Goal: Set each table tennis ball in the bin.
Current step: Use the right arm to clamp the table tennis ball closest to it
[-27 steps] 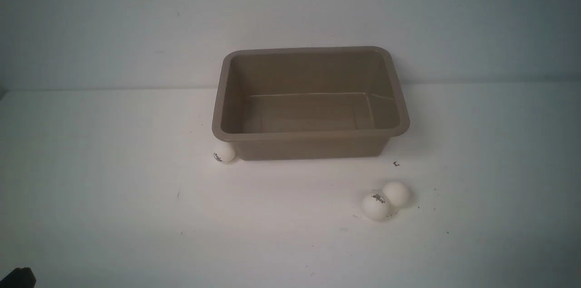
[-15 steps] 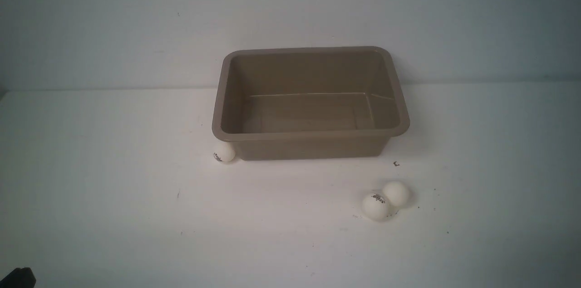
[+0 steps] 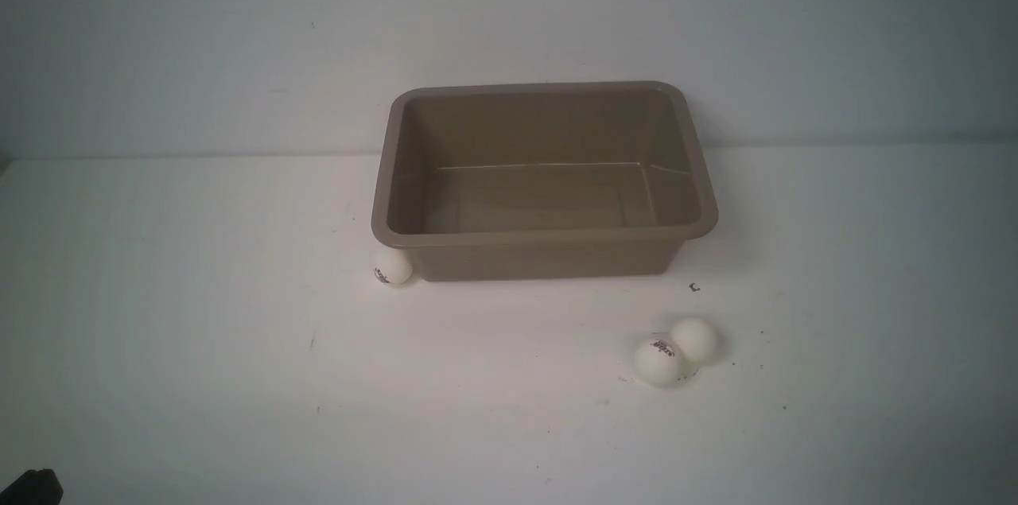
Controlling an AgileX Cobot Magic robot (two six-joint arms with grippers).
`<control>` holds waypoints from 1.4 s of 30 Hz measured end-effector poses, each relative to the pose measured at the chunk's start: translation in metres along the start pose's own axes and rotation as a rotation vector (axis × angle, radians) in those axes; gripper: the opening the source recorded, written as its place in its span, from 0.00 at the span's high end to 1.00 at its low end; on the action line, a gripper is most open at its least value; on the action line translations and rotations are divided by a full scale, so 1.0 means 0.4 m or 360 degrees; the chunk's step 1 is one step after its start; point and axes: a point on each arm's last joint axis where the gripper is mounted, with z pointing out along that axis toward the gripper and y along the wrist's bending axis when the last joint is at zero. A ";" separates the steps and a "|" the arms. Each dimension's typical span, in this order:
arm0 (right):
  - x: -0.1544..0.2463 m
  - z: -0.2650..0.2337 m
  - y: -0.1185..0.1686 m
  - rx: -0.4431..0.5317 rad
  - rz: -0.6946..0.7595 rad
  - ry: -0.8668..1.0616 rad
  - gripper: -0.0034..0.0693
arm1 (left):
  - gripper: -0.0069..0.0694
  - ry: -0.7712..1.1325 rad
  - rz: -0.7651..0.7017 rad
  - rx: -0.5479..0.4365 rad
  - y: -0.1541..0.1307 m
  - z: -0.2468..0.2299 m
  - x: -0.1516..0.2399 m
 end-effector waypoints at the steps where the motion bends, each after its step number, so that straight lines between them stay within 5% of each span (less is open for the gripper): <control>1: 0.000 0.000 0.000 0.0000 0.0000 0.0000 0.98 | 0.92 0.0000 0.0000 0.0000 0.000 0.000 0.000; 20: -0.001 0.000 0.001 -0.0005 0.0014 -0.0004 0.98 | 0.92 -0.0003 -0.0057 0.0014 -0.002 0.000 0.000; 24: -0.006 0.001 0.010 -0.0090 0.0221 -0.0063 0.98 | 0.92 -0.0016 -0.0325 0.0079 -0.012 0.000 -0.003; 32: -0.046 -0.005 0.021 -0.0246 0.0816 -0.0319 0.98 | 0.92 -0.0126 -0.1526 0.0357 -0.035 -0.006 -0.038; 37: -0.070 -0.011 0.013 -0.0283 0.1089 -0.0485 0.98 | 0.92 -0.0301 -0.2032 0.0345 -0.013 -0.008 -0.059; 42: -0.087 -0.017 0.000 -0.0289 0.1303 -0.0625 0.98 | 0.92 -0.0429 -0.2107 0.0220 0.012 -0.009 -0.062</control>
